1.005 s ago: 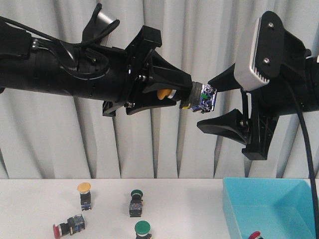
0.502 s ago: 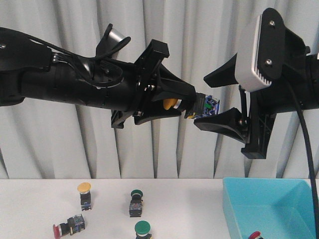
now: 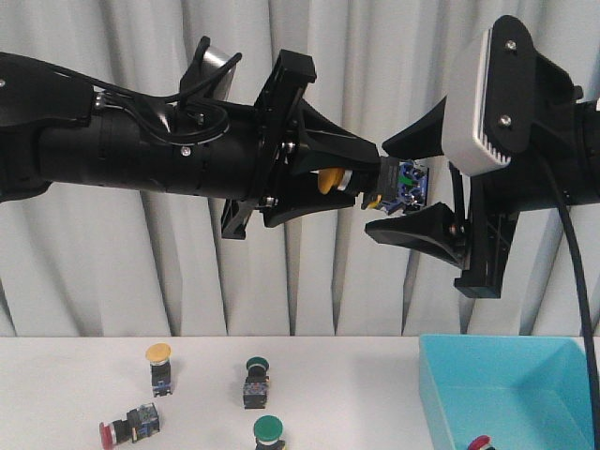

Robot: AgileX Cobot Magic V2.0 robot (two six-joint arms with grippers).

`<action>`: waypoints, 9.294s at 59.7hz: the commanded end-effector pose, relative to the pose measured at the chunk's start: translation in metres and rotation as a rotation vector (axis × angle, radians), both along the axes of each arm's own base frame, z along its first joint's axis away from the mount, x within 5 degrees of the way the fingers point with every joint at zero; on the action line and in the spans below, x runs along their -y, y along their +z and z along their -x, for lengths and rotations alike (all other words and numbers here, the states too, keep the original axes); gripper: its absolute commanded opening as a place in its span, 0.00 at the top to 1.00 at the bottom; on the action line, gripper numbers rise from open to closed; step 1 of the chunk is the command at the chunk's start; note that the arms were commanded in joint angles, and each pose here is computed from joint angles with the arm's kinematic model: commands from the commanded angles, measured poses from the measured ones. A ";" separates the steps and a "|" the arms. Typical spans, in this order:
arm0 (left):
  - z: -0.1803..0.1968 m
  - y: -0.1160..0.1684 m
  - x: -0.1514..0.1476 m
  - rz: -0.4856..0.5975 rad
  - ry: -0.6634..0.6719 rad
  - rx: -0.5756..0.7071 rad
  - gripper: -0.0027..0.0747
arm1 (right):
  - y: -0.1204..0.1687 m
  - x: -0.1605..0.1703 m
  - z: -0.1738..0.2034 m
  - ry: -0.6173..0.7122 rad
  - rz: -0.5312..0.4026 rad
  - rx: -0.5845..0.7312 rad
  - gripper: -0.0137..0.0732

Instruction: Pick red and yellow buttons and place in box

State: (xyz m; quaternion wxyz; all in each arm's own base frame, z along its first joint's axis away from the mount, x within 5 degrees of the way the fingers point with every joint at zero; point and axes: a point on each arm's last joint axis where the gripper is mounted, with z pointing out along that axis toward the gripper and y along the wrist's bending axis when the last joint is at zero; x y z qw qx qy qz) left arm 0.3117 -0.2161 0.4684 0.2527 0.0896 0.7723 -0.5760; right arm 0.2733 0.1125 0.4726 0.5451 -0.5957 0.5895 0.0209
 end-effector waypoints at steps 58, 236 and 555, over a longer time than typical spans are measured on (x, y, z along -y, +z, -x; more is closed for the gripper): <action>0.019 0.034 -0.006 0.095 -0.037 0.215 0.76 | 0.023 0.000 0.007 -0.020 -0.100 0.092 0.85; -0.032 -0.007 -0.103 -0.851 0.231 0.580 0.32 | -0.192 0.179 -0.145 -1.369 -0.290 -0.858 0.84; 0.257 -0.258 -0.215 -0.678 1.097 0.968 0.97 | 0.114 0.115 0.098 -0.817 -0.797 0.023 0.85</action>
